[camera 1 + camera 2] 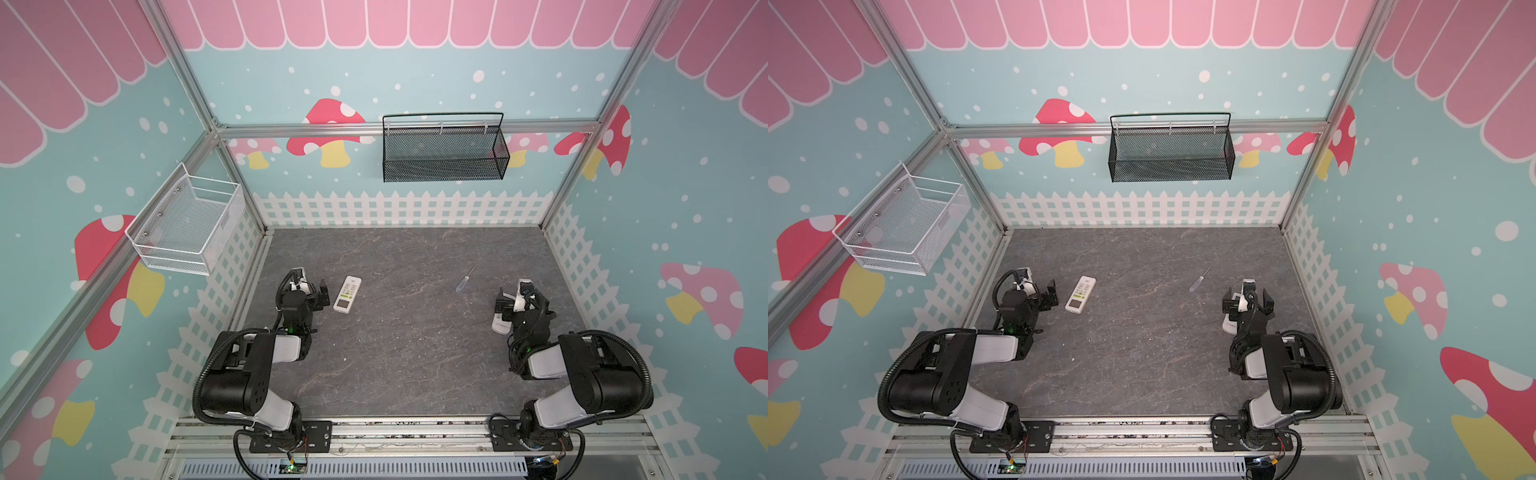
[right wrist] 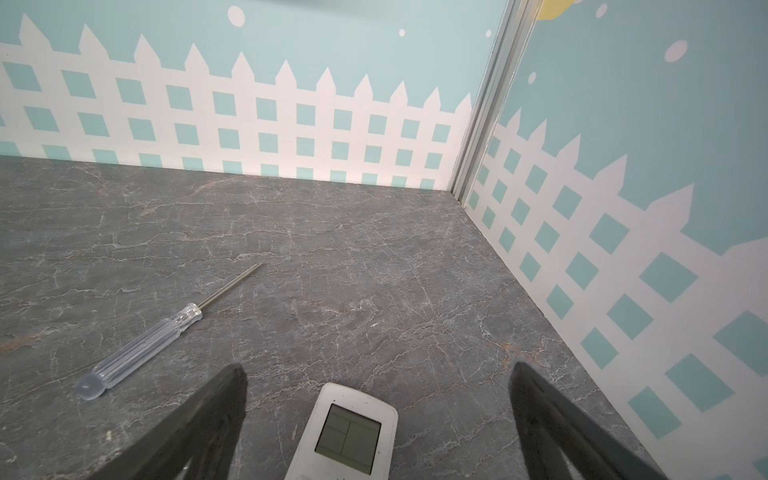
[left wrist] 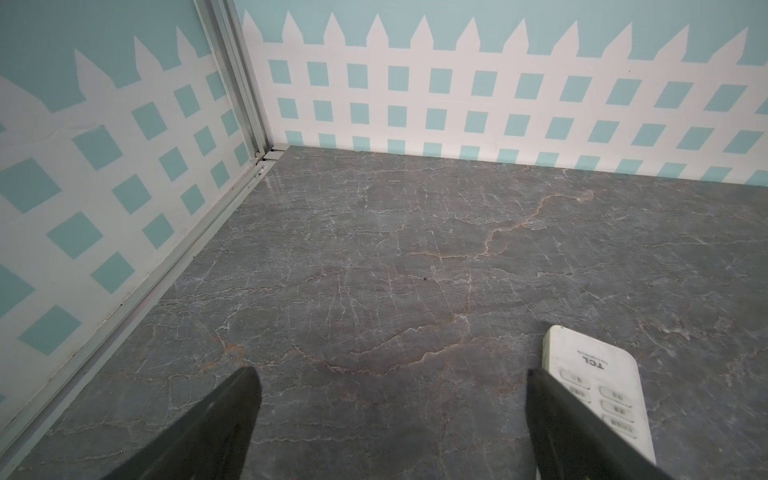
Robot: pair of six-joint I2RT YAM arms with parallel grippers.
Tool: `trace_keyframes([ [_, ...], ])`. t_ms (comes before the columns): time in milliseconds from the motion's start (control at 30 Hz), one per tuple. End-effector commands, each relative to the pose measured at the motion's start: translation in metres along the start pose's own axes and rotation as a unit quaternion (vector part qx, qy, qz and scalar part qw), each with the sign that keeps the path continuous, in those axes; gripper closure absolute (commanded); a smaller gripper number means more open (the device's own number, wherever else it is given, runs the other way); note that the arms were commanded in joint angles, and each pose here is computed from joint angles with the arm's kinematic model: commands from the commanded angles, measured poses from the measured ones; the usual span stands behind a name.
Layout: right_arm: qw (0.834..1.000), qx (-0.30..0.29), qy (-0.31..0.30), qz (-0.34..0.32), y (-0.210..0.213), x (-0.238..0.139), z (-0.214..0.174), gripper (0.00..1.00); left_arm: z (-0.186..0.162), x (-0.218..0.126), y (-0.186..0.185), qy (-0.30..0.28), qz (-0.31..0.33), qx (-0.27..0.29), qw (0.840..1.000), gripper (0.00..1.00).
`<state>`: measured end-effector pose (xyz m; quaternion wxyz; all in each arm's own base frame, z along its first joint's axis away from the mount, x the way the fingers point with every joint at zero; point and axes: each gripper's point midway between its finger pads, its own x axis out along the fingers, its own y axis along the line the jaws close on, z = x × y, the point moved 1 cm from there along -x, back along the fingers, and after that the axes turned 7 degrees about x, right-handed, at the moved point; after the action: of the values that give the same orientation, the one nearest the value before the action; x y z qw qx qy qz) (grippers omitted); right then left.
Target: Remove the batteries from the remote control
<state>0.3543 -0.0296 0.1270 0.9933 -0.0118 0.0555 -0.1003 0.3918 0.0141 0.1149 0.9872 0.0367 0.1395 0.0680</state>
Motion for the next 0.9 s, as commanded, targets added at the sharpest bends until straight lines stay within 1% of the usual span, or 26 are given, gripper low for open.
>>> trace_keyframes([
  [0, 1.000, 0.004, -0.016, 0.002, 0.001, 0.001, 0.009, 0.00, 0.005, 0.002, -0.002, -0.011, -0.005, 0.001, 1.000, 0.00],
  [433, 1.000, 0.004, -0.016, 0.001, 0.000, 0.000, 0.009, 0.00, 0.005, 0.001, -0.001, -0.009, -0.005, 0.000, 1.000, 0.00],
  [533, 1.000, 0.004, -0.016, -0.003, -0.001, 0.001, 0.017, 0.00, 0.015, 0.000, -0.003, -0.005, -0.013, 0.006, 1.000, 0.00],
  [600, 1.000, 0.004, 0.005, -0.002, 0.000, 0.003, 0.024, 0.00, 0.024, 0.003, -0.005, 0.023, -0.019, 0.012, 0.999, 0.00],
  [633, 1.000, 0.010, 0.012, -0.004, 0.000, 0.004, 0.030, 0.00, 0.030, 0.006, -0.011, 0.046, -0.035, 0.024, 0.998, 0.00],
  [667, 1.000, 0.019, 0.016, -0.004, 0.000, 0.004, 0.035, 0.01, 0.033, 0.008, -0.020, 0.078, -0.058, 0.045, 0.994, 0.00],
  [733, 0.999, 0.036, 0.015, 0.011, 0.004, 0.001, 0.044, 0.00, 0.046, 0.007, -0.035, 0.118, -0.089, 0.080, 0.986, 0.00],
  [867, 0.996, 0.061, 0.021, 0.057, 0.019, -0.002, 0.060, 0.00, 0.067, -0.009, -0.053, 0.154, -0.103, 0.095, 0.978, 0.00],
])
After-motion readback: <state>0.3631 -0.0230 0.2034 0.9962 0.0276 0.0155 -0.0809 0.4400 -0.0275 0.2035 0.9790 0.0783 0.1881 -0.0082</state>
